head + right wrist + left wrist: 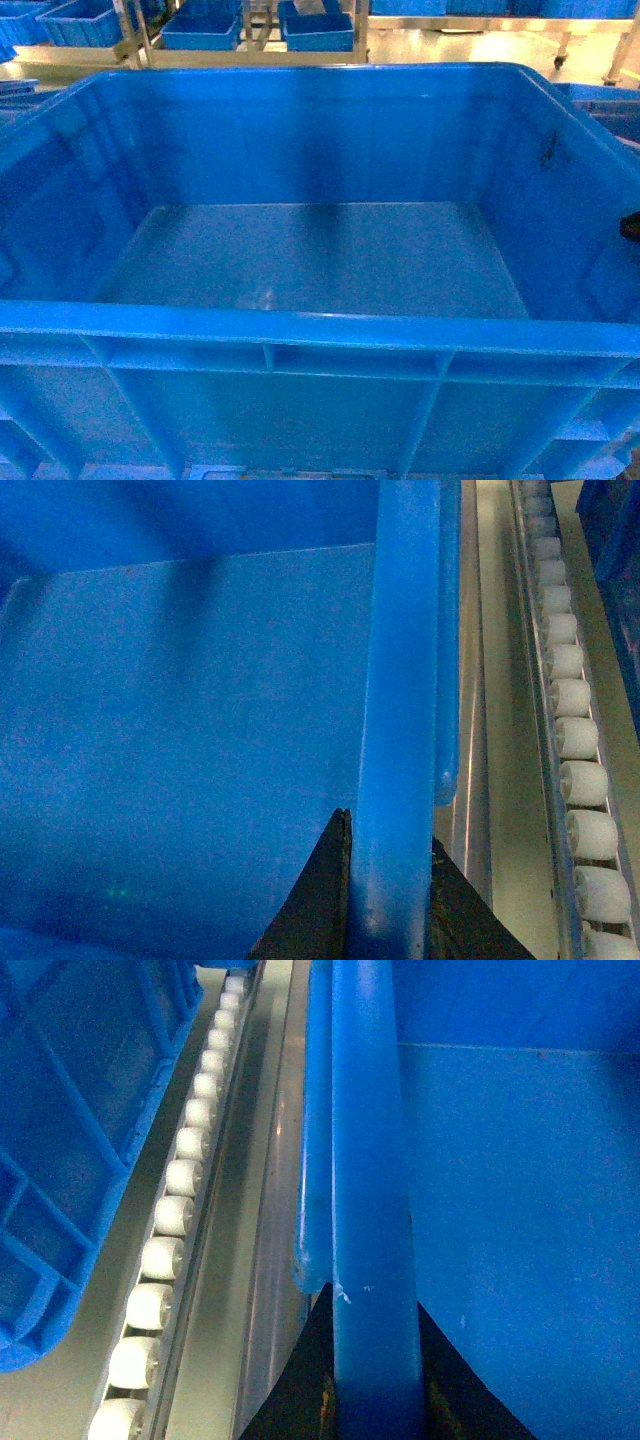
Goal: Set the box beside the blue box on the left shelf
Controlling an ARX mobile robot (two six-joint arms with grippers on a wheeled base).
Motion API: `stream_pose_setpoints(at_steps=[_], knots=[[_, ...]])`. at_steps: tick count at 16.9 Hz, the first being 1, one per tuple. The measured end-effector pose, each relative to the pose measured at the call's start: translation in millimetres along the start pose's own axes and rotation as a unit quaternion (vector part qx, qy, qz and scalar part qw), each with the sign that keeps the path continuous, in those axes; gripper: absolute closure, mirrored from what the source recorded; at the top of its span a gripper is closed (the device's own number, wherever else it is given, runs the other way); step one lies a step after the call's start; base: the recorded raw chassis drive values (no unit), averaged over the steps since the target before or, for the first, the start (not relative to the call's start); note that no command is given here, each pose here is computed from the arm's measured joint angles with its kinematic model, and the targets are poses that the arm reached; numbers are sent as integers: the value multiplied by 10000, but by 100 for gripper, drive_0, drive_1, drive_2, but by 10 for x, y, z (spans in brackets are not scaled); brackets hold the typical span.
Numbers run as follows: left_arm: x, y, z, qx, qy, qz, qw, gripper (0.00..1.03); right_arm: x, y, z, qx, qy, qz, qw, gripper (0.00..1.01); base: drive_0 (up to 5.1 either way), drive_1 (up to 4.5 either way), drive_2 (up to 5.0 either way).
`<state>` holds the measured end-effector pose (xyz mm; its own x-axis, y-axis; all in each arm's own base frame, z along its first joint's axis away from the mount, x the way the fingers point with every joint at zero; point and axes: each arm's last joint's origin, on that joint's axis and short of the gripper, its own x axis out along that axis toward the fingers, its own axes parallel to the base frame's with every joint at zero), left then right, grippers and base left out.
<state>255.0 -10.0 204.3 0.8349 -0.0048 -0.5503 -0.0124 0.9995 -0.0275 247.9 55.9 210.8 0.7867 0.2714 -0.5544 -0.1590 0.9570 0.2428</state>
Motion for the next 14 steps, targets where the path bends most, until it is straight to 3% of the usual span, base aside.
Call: stream_pose_setpoints(at_steps=[3,4,6,8,9,10,11,13,14], knots=[[45,1,-29,6,117,61,9999,97,21,15,12,-26,85,-29,10000,91,0,0,0],[74,16,-46,-9,154,100,9998,97,21,21,8,-70,171,203,9996,80,0,0,0],[116,27,-46,35,124,386,9992,76,13,46,31,-135,94,427,9990,59,0,0,0],[74,20,73,-100,-713,412,9966,43,-2,66,46,-115,-42,700,9975,25,0,0,0],[31,-6,166,-218,-1220,389,9915,31,-29,82,83,-127,-342,828,9959,12,0,0,0],[-40,-24,288,-429,-1844,345,9813,16,-99,111,187,-155,-844,954,9917,1,0,0,0],[-103,-36,365,-559,-2230,331,9726,3,-133,119,235,-161,-1061,917,9900,4,0,0,0],[-116,-35,358,-643,-2178,317,9734,5,-128,112,226,-130,-1020,855,9910,3,0,0,0],[-129,-31,361,-535,-2503,159,9666,10,-108,120,205,-381,-1934,352,9797,11,0,0,0]])
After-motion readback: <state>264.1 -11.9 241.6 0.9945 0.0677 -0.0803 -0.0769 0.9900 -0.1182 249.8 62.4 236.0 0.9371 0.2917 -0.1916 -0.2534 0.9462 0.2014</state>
